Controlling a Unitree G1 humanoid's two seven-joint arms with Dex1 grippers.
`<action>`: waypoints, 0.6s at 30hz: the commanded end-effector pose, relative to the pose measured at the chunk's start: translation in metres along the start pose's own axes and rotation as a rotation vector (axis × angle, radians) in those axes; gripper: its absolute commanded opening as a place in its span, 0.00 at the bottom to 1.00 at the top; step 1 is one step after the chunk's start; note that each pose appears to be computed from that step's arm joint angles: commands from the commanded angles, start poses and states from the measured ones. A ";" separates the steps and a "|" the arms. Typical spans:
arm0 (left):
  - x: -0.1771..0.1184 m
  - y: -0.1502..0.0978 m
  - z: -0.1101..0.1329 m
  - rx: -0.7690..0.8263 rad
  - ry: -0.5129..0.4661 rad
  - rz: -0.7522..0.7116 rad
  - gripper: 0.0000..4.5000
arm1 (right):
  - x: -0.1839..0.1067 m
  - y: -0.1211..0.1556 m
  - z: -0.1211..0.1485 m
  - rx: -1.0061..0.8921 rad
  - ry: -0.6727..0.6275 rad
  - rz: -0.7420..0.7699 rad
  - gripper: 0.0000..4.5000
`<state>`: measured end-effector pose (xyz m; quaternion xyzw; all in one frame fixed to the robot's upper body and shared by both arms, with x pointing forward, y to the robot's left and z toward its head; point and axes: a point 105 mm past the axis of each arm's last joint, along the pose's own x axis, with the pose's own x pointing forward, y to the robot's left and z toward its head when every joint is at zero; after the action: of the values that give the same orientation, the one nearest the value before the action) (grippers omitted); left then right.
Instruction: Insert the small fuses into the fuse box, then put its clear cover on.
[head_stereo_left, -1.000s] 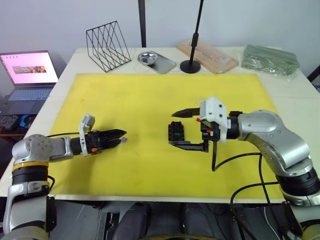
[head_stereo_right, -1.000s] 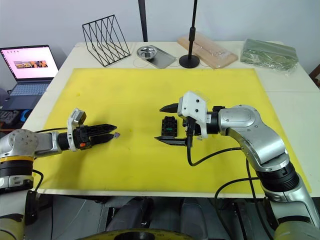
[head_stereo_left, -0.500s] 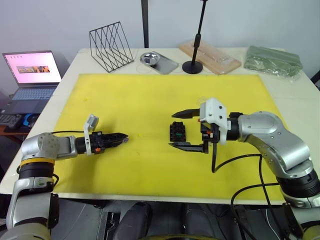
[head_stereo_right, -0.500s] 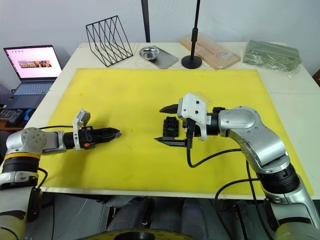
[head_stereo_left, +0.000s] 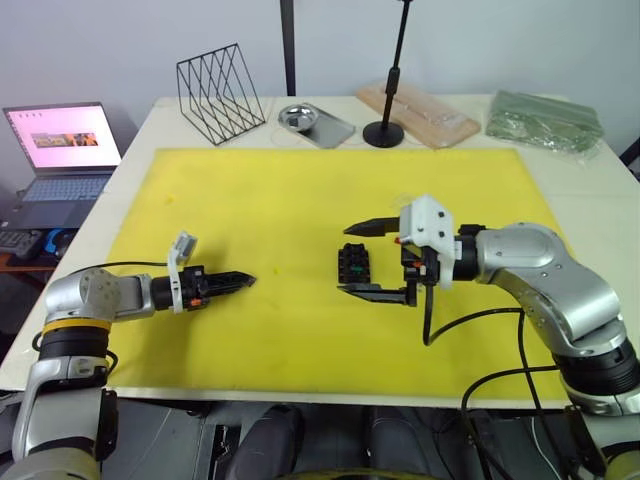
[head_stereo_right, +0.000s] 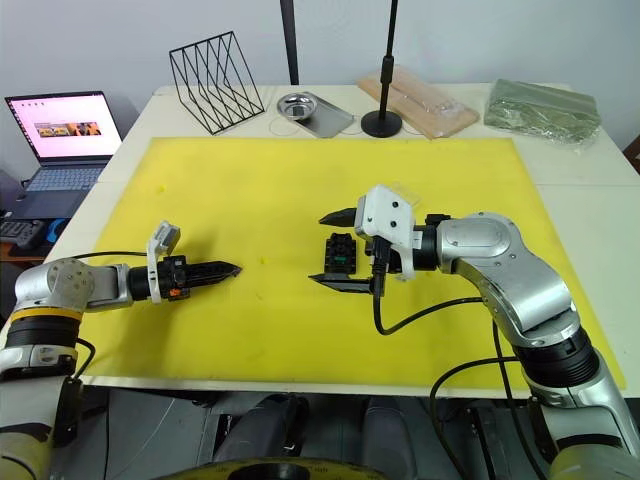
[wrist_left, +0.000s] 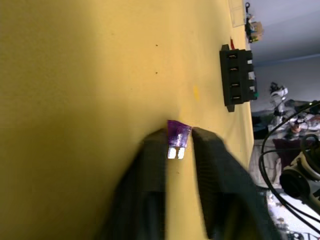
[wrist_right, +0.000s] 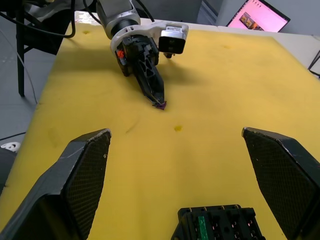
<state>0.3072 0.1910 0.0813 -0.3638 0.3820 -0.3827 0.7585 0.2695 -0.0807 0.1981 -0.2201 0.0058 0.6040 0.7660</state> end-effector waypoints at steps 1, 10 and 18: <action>-0.007 0.023 -0.013 -0.048 0.020 0.115 0.00 | -0.004 -0.003 0.010 -0.050 -0.017 -0.011 1.00; -0.017 -0.024 0.004 0.089 -0.007 -0.062 0.00 | -0.006 -0.005 0.011 0.006 -0.034 -0.013 1.00; -0.012 -0.113 0.011 0.696 -0.045 -0.311 0.00 | -0.019 -0.013 0.021 0.178 -0.076 -0.026 1.00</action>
<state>0.2803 0.1595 0.1726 -0.1825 0.2002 -0.5760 0.7713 0.2727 -0.0915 0.2151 -0.1304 0.0426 0.5999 0.7883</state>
